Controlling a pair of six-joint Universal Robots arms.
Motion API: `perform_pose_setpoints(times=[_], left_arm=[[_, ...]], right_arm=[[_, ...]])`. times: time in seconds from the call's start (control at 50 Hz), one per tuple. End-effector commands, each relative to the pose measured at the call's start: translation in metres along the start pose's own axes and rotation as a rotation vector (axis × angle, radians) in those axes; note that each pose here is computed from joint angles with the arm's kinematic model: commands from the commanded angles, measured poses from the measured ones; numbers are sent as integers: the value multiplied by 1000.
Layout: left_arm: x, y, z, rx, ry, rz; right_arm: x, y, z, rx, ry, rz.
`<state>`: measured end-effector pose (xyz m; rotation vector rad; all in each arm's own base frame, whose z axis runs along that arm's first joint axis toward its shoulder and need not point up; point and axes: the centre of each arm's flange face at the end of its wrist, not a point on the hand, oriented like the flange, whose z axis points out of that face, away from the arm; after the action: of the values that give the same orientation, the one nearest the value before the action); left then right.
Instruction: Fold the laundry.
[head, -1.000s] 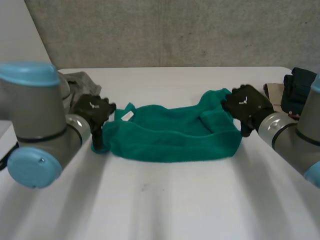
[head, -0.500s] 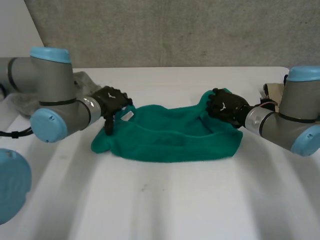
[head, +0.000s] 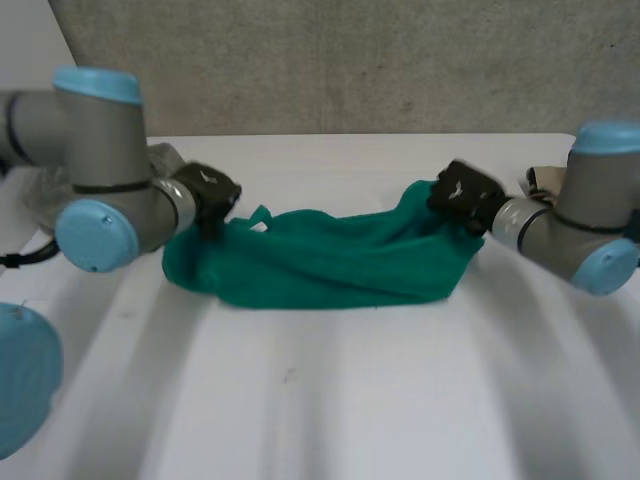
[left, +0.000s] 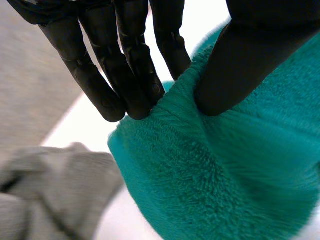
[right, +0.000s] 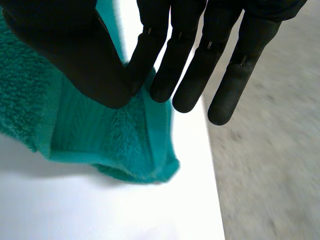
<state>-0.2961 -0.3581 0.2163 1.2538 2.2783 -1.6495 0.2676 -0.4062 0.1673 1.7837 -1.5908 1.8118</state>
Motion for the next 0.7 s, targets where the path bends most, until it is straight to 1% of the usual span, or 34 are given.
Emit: perform_pose_setpoints(times=[0.02, 0.1, 0.14, 0.18, 0.2, 0.24, 0.26, 0.28, 0.32, 0.36, 0.4, 0.46, 0.54, 0.56, 0.62, 0.64, 0.7], left_arm=[[-20, -29, -41, 107, -84, -52], [-27, -27, -68, 85, -91, -47], [-25, -20, -86, 44, -73, -39], [-20, -13, -97, 7, -45, -21], [-14, -4, -105, -32, -9, 7], [-6, 6, -111, -75, 37, 43], [-3, 12, -112, -91, 61, 65], [3, 23, -114, -128, 102, 98], [8, 32, -113, -145, 138, 128], [9, 42, -104, -152, 147, 162], [9, 48, -92, -151, 138, 169], [1, 54, -69, -144, 85, 152], [-8, 51, -49, -117, 30, 89], [-11, 48, -45, -109, 14, 64], [-18, 39, -41, -79, -17, 24], [-22, 33, -40, -60, -36, -5], [-28, 23, -38, -22, -64, -46]], right_arm=[[38, -24, -38, -32, 101, 204], [52, -21, -63, -127, 146, 169], [53, -15, -81, -239, 137, 168], [49, -13, -92, -308, 97, 167], [44, -10, -102, -370, 48, 165], [35, -6, -109, -423, -19, 165], [31, -5, -111, -441, -48, 166], [21, -2, -115, -470, -115, 168], [10, 1, -114, -491, -169, 184], [-1, 6, -108, -505, -201, 211], [-6, 8, -103, -511, -205, 234], [-10, 8, -91, -494, -179, 281], [1, 6, -77, -453, -70, 333], [6, 4, -75, -442, -28, 374], [10, 1, -77, -428, 3, 442], [12, -4, -81, -416, 16, 482], [12, -10, -90, -401, 15, 536]])
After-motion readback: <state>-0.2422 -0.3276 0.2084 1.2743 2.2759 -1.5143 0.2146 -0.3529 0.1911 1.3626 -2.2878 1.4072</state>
